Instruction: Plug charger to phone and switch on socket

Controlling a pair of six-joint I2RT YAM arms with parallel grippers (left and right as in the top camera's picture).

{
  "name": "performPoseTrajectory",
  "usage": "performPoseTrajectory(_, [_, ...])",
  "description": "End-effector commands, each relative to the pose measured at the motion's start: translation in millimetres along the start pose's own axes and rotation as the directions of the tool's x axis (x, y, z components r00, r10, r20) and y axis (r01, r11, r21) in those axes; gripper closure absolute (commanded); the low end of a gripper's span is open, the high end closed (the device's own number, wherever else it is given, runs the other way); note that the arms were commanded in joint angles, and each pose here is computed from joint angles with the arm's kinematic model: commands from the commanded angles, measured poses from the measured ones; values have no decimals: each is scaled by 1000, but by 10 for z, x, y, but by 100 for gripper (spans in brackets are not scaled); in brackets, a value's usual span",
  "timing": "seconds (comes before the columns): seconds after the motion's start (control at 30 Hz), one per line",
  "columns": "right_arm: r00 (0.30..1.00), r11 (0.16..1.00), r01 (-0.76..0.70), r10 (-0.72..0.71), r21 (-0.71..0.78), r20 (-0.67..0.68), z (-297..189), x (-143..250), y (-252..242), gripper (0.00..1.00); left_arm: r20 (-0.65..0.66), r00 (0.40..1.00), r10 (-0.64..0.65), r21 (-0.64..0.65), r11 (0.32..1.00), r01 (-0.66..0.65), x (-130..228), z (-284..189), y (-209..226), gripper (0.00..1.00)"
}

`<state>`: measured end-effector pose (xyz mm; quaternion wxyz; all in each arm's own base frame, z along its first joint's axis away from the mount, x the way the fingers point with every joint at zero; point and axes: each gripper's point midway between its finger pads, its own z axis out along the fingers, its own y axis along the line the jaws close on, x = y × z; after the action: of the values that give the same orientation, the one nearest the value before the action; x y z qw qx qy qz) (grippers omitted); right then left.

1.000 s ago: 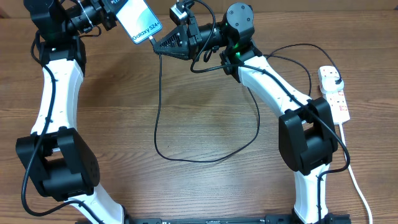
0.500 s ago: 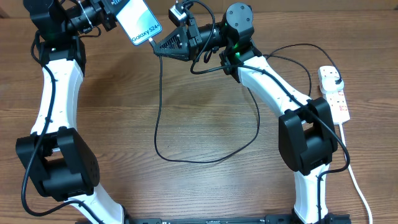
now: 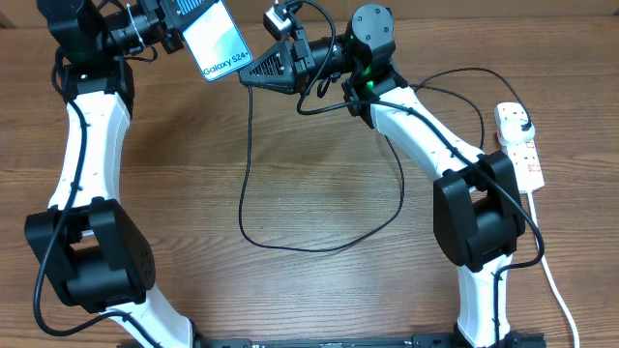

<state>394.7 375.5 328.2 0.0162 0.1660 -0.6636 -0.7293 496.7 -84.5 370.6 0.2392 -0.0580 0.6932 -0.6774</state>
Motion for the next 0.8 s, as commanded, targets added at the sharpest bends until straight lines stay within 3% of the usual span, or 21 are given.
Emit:
performPoseTrajectory(0.0, [996,999,33,-32,-11,79,-47,-144,123,96,-51,997,56,24,998,-55,135,52,-247,95])
performPoseTrajectory(0.4, [999,999,34,-34,0,-13,-41,13,99,96,165,985,54,-7,999,-54,-254,-25,-211,96])
performPoseTrajectory(0.77, [999,999,42,-42,-1,-22,-42,29,105,96,181,982,57,-16,998,-55,-320,-183,-193,96])
